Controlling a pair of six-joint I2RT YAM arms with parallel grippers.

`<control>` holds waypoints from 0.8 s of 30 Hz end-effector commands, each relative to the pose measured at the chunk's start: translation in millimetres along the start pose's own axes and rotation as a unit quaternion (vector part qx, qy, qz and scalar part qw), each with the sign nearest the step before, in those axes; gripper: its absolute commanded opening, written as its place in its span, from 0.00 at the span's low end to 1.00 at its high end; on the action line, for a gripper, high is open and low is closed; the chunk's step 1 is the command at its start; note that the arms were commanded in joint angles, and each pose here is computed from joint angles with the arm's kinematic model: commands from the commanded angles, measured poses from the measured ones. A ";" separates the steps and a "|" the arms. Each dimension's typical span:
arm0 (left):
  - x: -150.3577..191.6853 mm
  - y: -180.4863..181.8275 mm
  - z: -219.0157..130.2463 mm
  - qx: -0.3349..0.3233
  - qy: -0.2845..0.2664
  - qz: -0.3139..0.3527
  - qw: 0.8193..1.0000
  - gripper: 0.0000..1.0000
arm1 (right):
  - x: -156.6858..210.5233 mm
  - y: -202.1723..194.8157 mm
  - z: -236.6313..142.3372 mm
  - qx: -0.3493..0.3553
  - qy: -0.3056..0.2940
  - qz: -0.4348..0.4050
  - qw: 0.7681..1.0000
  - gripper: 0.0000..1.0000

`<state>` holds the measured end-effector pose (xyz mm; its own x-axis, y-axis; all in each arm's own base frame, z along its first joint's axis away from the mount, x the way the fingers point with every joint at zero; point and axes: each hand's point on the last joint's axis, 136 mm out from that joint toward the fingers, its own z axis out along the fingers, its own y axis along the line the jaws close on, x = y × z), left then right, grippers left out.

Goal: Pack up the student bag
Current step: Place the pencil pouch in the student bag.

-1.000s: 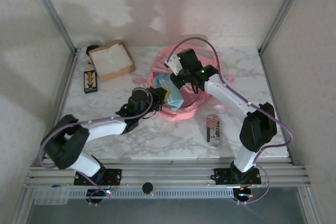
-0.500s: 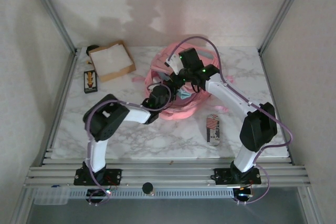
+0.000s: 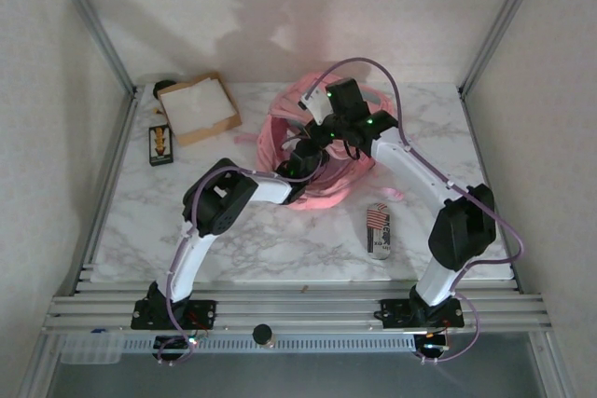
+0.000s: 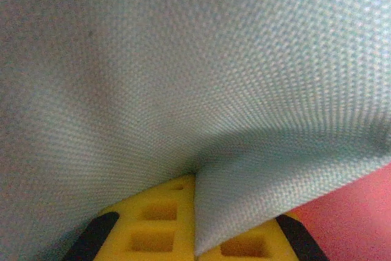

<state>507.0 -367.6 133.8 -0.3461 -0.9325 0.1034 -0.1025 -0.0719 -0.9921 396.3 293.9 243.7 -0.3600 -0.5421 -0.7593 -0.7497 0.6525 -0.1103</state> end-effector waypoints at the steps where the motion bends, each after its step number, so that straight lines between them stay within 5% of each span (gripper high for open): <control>1: -21.9 -4.3 10.7 0.004 -0.033 -0.007 0.999 0.16 | -47.5 20.9 -30.4 -0.041 -0.089 -0.012 0.995 0.00; 5: -18.1 -13.7 -7.4 -0.032 -0.018 0.004 0.999 0.63 | -49.6 12.3 -33.7 -0.026 -0.097 -0.006 0.995 0.00; 7: -16.2 -23.8 -21.2 -0.034 -0.004 -0.005 0.999 0.76 | -48.3 8.9 -32.7 -0.019 -0.094 -0.005 0.995 0.00; 15: -40.9 -26.4 -120.4 -0.086 0.015 -0.048 0.995 0.85 | -37.8 2.2 -22.8 -0.014 -0.076 0.004 0.997 0.00; 18: -41.6 -32.8 -128.4 -0.098 0.029 -0.014 0.995 0.89 | -37.7 4.4 -17.7 -0.022 -0.076 0.006 0.997 0.00; 19: -35.6 -23.8 -128.6 -0.125 0.052 -0.025 0.990 0.88 | -37.7 4.7 -16.6 -0.024 -0.074 0.008 0.997 0.00; 21: -35.5 -36.0 -140.5 -0.076 0.075 -0.053 0.993 0.84 | -36.5 5.5 -16.2 -0.027 -0.070 0.010 0.997 0.00; 24: -60.5 -25.0 -169.0 -0.104 0.042 -0.034 0.993 0.81 | -28.3 5.8 -14.5 -0.024 -0.063 0.008 0.998 0.00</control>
<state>386.7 -265.8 168.3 -0.4094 -0.8907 0.1974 -0.2886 -0.0788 -0.9542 393.7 293.9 247.7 -0.3644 -0.5204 -0.7723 -0.7536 0.6520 -0.0838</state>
